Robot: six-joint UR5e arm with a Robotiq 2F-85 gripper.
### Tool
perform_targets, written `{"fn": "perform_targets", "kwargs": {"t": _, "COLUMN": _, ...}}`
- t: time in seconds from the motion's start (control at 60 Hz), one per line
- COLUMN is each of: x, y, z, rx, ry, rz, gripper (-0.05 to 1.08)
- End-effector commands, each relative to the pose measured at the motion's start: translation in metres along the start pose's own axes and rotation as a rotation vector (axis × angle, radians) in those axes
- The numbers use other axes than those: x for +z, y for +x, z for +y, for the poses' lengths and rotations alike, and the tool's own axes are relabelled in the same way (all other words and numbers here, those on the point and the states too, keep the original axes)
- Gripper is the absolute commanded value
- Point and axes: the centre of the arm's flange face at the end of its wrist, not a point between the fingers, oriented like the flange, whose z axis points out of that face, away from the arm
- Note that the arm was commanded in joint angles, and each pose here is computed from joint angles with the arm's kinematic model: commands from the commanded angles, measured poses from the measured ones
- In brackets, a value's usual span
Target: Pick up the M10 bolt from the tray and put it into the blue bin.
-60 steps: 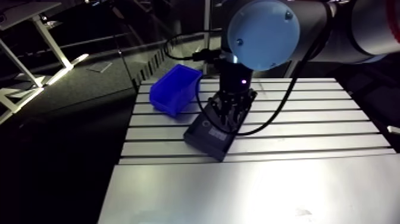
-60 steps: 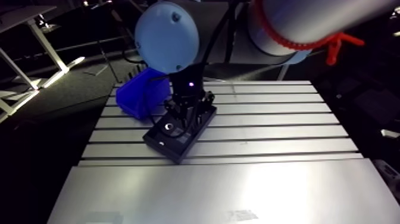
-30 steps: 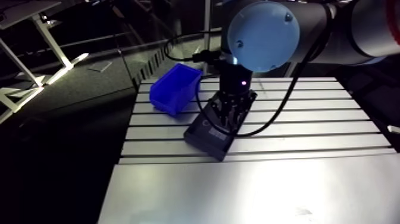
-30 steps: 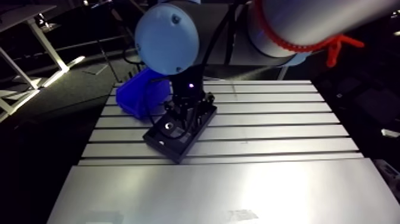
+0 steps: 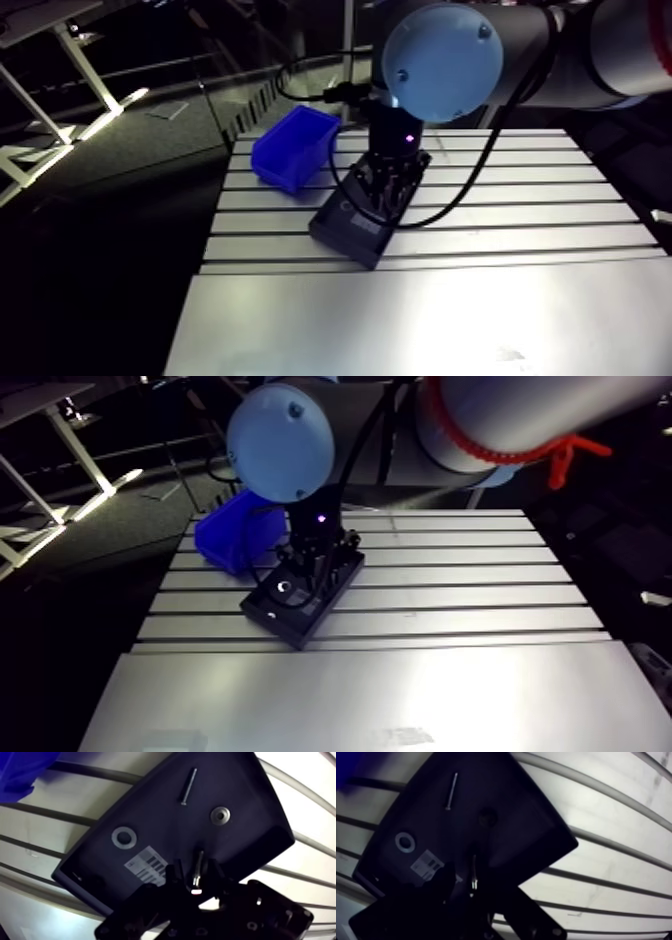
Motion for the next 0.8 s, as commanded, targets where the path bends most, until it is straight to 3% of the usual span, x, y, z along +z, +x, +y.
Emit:
{"fn": "perform_targets", "kwargs": {"t": 0.017, "x": -0.0003, "y": 0.0006, "z": 0.0002, "rx": 0.000, "ry": -0.003, "rz": 0.008, "gripper": 0.59}}
{"fn": "perform_targets", "kwargs": {"t": 0.8, "x": 0.0036, "y": 0.0009, "z": -0.0008, "rx": 0.000, "ry": -0.001, "rz": 0.001, "gripper": 0.65}}
